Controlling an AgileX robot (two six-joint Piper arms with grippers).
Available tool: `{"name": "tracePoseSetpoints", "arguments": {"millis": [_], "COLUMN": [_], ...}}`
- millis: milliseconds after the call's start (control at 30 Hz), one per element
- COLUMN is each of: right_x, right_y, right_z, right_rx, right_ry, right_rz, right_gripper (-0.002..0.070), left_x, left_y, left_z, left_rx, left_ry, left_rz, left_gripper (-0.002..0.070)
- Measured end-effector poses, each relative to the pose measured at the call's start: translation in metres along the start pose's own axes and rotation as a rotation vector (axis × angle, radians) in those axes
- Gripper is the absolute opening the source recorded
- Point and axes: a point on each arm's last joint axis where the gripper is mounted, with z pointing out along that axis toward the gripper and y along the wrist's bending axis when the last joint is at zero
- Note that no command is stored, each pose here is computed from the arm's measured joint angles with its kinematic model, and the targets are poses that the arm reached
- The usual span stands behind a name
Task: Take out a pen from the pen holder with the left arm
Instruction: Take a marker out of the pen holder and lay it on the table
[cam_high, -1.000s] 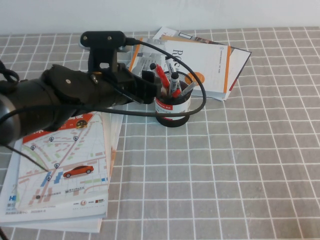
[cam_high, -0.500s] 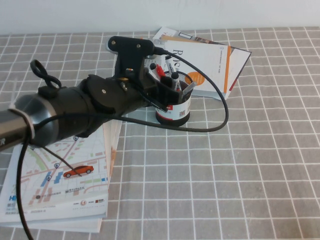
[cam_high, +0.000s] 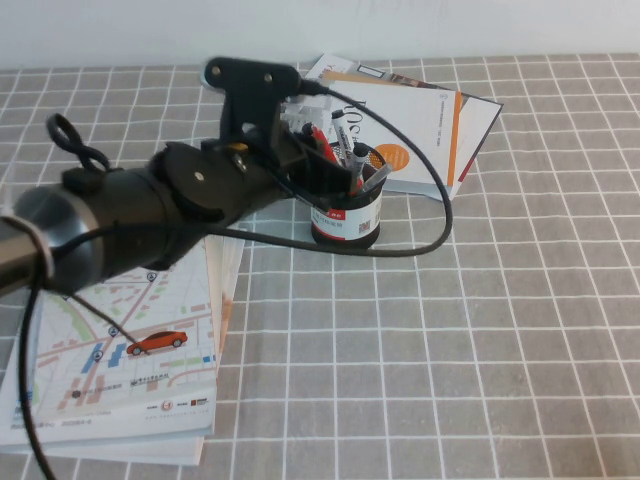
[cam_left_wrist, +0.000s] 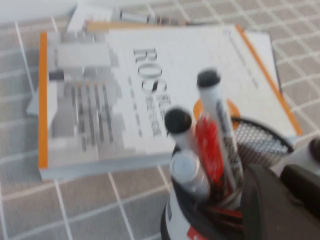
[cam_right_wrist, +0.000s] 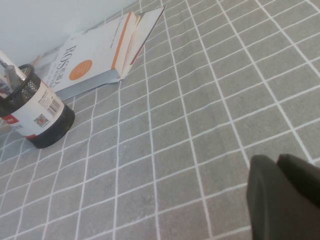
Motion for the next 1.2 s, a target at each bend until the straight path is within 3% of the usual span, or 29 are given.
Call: {"name": "tracePoseSetpoints", "arguments": {"millis": [233, 567, 800, 933, 1133, 1200], "right_x": [0.0, 0.0, 0.0, 0.0, 0.0, 0.0], "right_y": [0.0, 0.0, 0.0, 0.0, 0.0, 0.0], "right_z": [0.0, 0.0, 0.0, 0.0, 0.0, 0.0], "right_rx": [0.0, 0.0, 0.0, 0.0, 0.0, 0.0], "right_ry": [0.0, 0.0, 0.0, 0.0, 0.0, 0.0], "right_rz": [0.0, 0.0, 0.0, 0.0, 0.0, 0.0], "right_gripper": [-0.0013, -0.0013, -0.0013, -0.0013, -0.0013, -0.0013], "left_x": [-0.029, -0.061, -0.075, -0.07, -0.052, -0.048], "left_y": [-0.002, -0.018, -0.023, -0.021, 0.0, 0.003], "left_z": [-0.032, -0.097, -0.145, -0.161, -0.168, -0.167], "left_rx": [0.02, 0.192, 0.249, 0.245, 0.039, 0.009], "left_ry": [-0.094, -0.157, -0.188, -0.032, 0.421, 0.542], "left_rz": [0.0, 0.081, 0.158, 0.188, 0.228, 0.226], "left_gripper": [0.0022, 0.0021, 0.0021, 0.0021, 0.0021, 0.0021]}}
